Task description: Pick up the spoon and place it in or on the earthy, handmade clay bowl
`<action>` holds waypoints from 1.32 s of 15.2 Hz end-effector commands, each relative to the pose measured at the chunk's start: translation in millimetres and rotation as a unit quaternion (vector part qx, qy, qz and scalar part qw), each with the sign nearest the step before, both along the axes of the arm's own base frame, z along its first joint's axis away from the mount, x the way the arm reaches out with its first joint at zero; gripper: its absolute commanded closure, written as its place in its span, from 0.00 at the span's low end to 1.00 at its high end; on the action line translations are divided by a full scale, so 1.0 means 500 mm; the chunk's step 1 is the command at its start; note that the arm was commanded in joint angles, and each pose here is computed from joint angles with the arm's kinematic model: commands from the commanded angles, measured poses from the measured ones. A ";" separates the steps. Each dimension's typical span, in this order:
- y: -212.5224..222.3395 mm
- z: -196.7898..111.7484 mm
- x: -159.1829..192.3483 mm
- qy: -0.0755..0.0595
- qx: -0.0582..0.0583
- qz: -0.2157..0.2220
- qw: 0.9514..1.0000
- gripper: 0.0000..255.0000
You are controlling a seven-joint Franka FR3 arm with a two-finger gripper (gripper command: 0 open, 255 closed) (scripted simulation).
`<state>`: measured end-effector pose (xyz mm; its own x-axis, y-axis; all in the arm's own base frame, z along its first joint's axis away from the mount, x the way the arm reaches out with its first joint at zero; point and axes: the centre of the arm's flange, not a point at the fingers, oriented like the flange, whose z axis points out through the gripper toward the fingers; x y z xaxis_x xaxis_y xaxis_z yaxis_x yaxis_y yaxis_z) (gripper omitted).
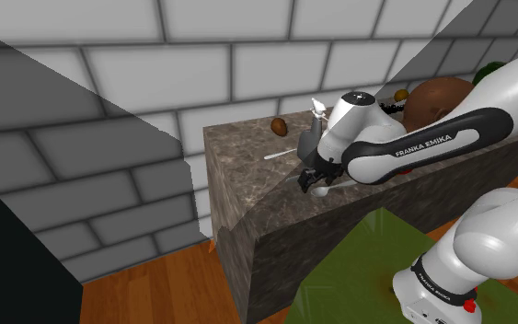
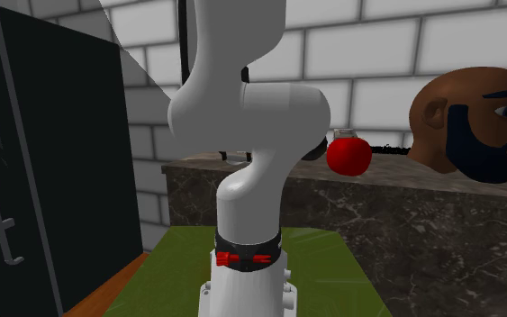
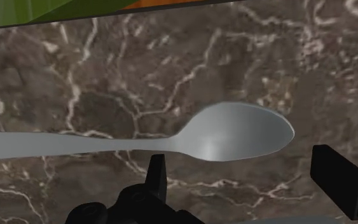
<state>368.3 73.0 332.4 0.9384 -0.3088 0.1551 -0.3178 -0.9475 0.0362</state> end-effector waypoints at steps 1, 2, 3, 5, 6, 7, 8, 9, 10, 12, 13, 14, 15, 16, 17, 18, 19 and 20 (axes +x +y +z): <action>0.000 -0.001 0.000 0.000 0.000 0.000 1.000 0.00; 0.000 -0.001 0.000 0.000 0.000 0.000 1.000 0.00; 0.000 -0.001 0.000 0.000 0.000 0.000 1.000 0.00; 0.000 -0.001 0.000 0.000 0.000 0.000 1.000 1.00; 0.000 -0.001 0.000 0.000 0.000 0.000 1.000 1.00; 0.000 -0.001 0.000 0.000 0.000 0.000 1.000 1.00; 0.000 -0.001 0.000 0.000 0.000 0.000 1.000 1.00; 0.000 -0.001 0.000 0.000 0.000 0.000 1.000 1.00; 0.000 -0.001 0.000 0.000 0.000 0.000 1.000 1.00; 0.000 -0.001 0.000 0.000 0.000 0.000 1.000 1.00; 0.000 -0.001 0.000 0.000 0.000 0.000 1.000 1.00; 0.000 -0.001 0.000 0.000 0.000 0.000 1.000 1.00; 0.000 0.010 0.000 0.000 0.000 0.000 1.000 1.00; 0.000 0.020 0.000 0.000 0.000 0.000 1.000 1.00; 0.000 0.031 0.000 0.000 0.000 0.000 1.000 1.00; 0.000 0.042 0.000 0.000 0.000 0.000 1.000 1.00; 0.000 0.052 0.000 0.000 0.000 0.000 1.000 1.00; 0.000 0.063 0.000 0.000 0.000 0.000 1.000 1.00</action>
<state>369.4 71.9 359.3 0.9383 -0.3088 0.1559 -0.3178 -0.9475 0.0359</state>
